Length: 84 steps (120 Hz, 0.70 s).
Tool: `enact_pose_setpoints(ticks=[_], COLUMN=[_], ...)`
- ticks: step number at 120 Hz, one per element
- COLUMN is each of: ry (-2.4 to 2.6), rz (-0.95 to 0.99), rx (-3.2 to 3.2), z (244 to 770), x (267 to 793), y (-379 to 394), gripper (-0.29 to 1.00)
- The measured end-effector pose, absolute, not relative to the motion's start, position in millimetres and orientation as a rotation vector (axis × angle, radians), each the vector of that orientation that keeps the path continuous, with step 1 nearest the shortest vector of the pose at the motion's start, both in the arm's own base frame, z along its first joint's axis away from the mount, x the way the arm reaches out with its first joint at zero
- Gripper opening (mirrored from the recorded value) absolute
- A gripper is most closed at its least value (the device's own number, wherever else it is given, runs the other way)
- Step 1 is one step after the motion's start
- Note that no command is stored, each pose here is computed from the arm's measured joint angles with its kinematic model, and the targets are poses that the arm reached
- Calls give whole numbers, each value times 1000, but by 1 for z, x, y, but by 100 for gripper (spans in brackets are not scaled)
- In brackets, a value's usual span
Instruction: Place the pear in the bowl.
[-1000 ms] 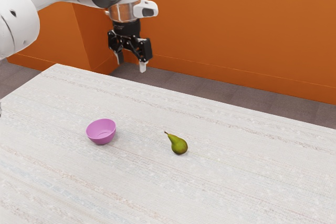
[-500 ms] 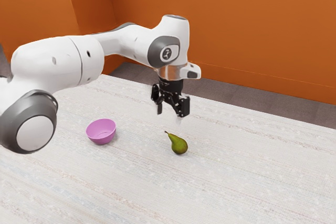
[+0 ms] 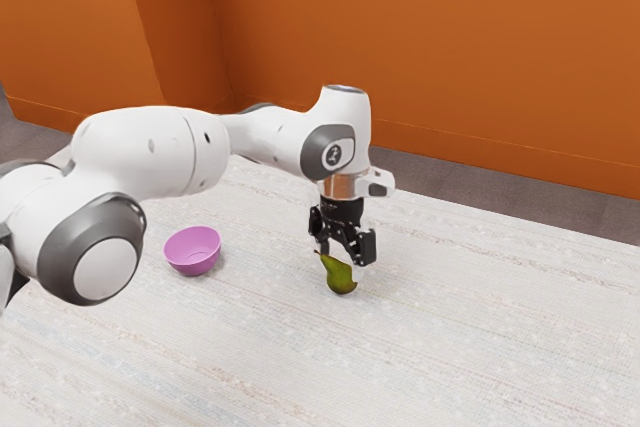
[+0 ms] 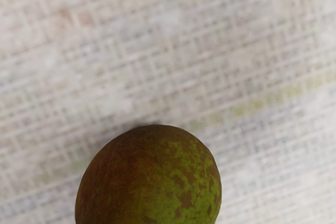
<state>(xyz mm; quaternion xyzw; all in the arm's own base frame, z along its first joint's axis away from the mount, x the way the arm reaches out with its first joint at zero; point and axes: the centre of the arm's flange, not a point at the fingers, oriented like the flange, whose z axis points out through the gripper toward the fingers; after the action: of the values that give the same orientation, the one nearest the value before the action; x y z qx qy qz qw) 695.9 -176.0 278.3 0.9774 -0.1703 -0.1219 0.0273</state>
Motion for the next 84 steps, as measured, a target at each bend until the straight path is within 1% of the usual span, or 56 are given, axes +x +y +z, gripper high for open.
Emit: enact_pose_setpoints(ticks=[28, 46, 84], ry=[-548, -573, -592], rz=[-425, -413, -395], rx=[2993, 2984, 2979], z=[259, 255, 246], x=[687, 684, 685], y=[-174, -181, -180], gripper=[70, 70, 53])
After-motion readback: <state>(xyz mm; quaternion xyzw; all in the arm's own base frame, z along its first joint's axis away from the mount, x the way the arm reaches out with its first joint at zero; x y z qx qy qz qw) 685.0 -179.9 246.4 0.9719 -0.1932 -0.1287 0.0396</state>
